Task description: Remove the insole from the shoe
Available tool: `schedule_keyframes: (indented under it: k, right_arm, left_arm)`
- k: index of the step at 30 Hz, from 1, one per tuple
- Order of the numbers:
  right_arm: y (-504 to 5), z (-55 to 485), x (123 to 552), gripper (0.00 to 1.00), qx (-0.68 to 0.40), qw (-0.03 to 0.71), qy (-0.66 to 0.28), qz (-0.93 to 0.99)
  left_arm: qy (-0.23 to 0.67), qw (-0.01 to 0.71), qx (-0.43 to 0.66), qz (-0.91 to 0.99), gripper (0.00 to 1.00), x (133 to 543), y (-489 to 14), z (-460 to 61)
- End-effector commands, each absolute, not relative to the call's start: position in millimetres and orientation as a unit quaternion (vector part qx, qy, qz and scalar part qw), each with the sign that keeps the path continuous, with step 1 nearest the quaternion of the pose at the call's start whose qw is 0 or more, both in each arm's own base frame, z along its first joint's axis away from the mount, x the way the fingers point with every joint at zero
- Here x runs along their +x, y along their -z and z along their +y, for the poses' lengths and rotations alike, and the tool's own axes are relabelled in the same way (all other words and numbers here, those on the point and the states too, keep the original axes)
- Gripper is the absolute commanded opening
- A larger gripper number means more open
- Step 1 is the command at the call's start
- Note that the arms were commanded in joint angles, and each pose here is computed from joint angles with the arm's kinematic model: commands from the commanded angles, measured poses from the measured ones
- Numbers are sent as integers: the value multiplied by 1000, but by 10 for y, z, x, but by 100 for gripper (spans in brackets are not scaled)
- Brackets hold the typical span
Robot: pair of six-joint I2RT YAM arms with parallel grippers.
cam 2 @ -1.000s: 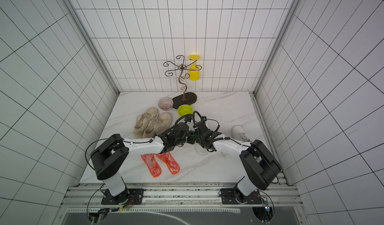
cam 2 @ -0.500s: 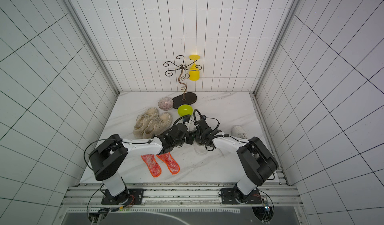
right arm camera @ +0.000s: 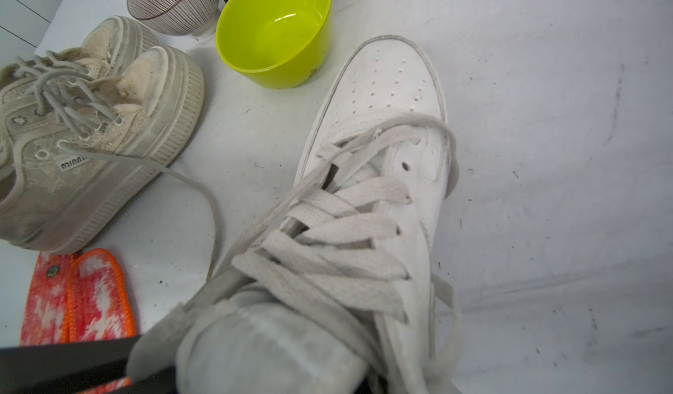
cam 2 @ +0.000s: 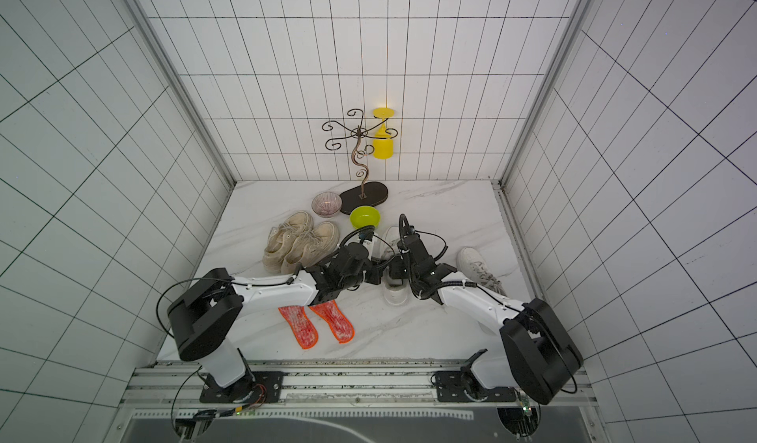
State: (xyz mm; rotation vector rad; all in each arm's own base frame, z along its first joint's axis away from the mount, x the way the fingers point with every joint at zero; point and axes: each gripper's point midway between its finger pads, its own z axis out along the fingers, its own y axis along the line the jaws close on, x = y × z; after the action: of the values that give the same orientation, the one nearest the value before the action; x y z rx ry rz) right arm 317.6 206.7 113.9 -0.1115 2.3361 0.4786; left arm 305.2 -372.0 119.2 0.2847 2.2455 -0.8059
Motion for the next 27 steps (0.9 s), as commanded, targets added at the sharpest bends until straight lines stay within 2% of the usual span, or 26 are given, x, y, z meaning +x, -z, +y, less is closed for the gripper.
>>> schedule_keyframes:
  k: [1, 18, 27]
  right_arm:
    - [-1327, 2177, 3102, 0, -60, 391, -249, 884]
    - [-1788, 2451, 2687, 0, -154, 441, -377, 800]
    - [-2131, 2260, 2514, 0, -160, 510, -379, 756]
  left_arm:
    - [259, 382, 68, 884, 0, 3243, -1135, -3462]
    - [212, 375, 27, 902, 0, 3420, -966, -3199]
    - [193, 375, 18, 906, 0, 3543, -909, -3169]
